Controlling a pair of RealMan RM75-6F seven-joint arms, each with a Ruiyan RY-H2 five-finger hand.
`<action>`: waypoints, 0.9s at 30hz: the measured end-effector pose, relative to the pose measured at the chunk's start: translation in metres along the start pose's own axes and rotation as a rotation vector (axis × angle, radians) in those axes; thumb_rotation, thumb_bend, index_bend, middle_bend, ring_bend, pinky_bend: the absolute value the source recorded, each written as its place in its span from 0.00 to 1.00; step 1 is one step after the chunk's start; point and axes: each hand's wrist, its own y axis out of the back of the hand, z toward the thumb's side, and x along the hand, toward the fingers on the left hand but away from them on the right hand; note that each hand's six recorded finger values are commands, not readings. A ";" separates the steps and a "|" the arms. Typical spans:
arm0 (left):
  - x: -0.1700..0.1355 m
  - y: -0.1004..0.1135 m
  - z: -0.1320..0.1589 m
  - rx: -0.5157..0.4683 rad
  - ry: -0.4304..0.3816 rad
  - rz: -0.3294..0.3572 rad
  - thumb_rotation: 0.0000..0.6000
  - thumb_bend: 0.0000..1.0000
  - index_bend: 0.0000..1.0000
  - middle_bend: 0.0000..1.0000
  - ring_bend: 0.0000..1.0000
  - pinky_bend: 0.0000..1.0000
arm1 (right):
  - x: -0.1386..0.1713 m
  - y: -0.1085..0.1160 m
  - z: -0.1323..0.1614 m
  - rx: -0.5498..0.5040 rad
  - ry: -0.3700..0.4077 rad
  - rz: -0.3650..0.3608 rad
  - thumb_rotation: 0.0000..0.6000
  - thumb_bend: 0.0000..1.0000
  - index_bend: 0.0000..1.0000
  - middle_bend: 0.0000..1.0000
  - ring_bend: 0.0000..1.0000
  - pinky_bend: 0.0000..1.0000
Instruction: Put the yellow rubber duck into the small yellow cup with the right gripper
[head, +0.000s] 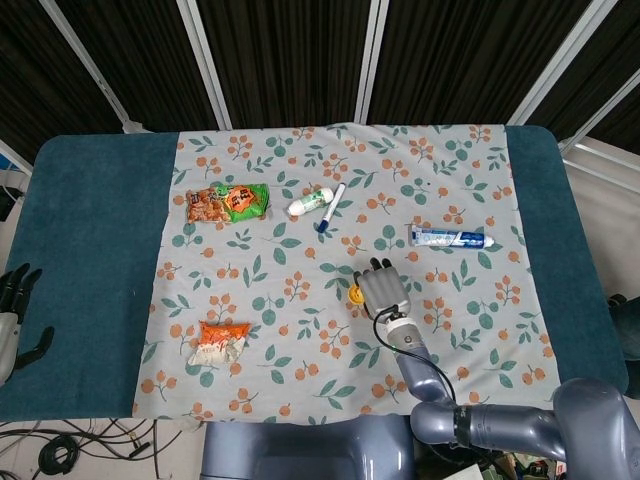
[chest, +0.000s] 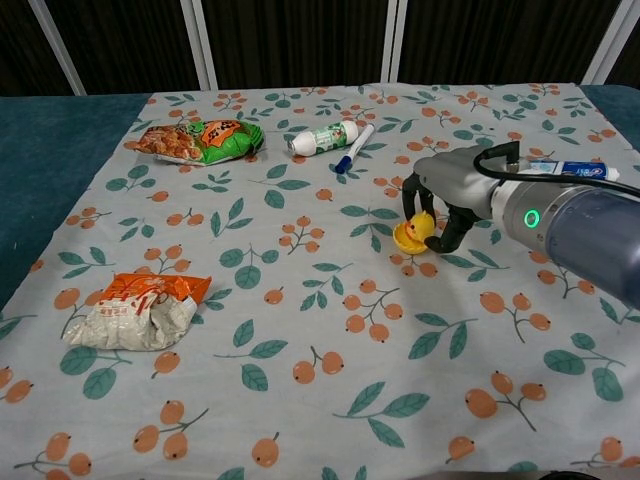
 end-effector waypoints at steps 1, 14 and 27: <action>0.000 0.000 0.000 -0.001 0.000 0.000 1.00 0.38 0.00 0.00 0.00 0.00 | 0.000 0.000 0.000 0.001 0.001 0.003 1.00 0.21 0.24 0.24 0.10 0.18; 0.000 0.000 -0.001 -0.001 0.001 0.001 1.00 0.38 0.00 0.00 0.00 0.00 | 0.005 0.006 0.004 -0.028 0.026 0.015 1.00 0.13 0.13 0.15 0.09 0.18; -0.002 0.001 0.000 -0.004 -0.001 0.005 1.00 0.38 0.00 0.00 0.00 0.00 | 0.060 0.059 -0.061 -0.073 -0.033 -0.069 1.00 0.14 0.07 0.06 0.04 0.18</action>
